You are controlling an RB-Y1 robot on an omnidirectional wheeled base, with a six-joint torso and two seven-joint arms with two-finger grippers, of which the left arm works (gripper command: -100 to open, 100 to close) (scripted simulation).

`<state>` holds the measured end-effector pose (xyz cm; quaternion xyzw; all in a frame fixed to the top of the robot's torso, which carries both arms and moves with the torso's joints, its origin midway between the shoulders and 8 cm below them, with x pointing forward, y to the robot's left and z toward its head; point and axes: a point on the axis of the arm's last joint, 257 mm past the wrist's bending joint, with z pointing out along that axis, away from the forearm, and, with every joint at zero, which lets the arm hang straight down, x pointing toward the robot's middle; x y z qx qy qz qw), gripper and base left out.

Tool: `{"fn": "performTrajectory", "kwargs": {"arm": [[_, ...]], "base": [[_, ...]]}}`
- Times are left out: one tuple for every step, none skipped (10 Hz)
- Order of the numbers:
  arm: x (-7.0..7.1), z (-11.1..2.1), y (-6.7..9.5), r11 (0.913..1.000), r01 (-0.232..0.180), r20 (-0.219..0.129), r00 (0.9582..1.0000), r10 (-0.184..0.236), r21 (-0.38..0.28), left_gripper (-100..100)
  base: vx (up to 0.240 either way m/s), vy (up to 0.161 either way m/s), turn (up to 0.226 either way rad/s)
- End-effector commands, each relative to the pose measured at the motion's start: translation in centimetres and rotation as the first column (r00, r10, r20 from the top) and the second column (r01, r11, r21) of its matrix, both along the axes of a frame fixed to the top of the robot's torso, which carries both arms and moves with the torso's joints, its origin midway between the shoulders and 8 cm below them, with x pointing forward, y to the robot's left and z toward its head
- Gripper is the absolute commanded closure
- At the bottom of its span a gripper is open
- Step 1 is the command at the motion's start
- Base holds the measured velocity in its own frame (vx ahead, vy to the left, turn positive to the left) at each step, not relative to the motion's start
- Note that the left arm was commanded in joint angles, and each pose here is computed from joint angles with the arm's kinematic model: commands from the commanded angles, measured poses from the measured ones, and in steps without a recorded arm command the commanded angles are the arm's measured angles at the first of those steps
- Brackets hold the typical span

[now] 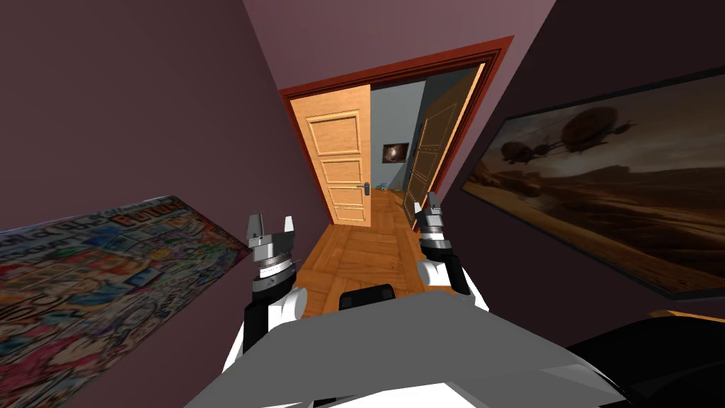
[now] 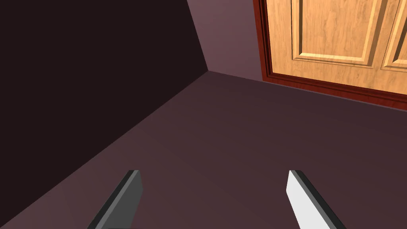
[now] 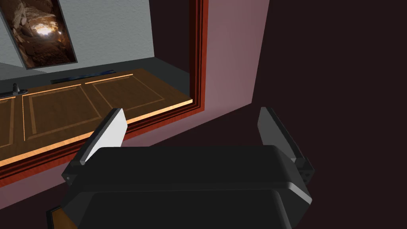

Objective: Push the door open

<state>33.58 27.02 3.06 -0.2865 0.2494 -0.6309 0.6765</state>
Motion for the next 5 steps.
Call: {"fn": "performTrajectory", "kwargs": {"arm": [[0.8,-0.8,-0.2,1.0,0.008,-0.016,0.9998,-0.008,0.0,-100],[1.5,-1.5,-0.3,0.9999,0.015,-0.029,0.9995,-0.015,0.0,-100],[2.2,-2.1,-0.5,0.9998,0.022,-0.042,0.9989,-0.022,0.0,-100],[3.1,-3.1,-0.7,0.9995,0.03,-0.061,0.9977,-0.03,0.0,-100],[3.6,-3.5,-0.8,0.9994,0.035,-0.07,0.9969,-0.035,0.0,-100]], "base": [[0.059,-0.015,-0.008],[0.106,-0.029,-0.012],[0.124,-0.037,-0.008],[0.14,-0.047,-0.01],[0.136,-0.031,-0.006]]}}
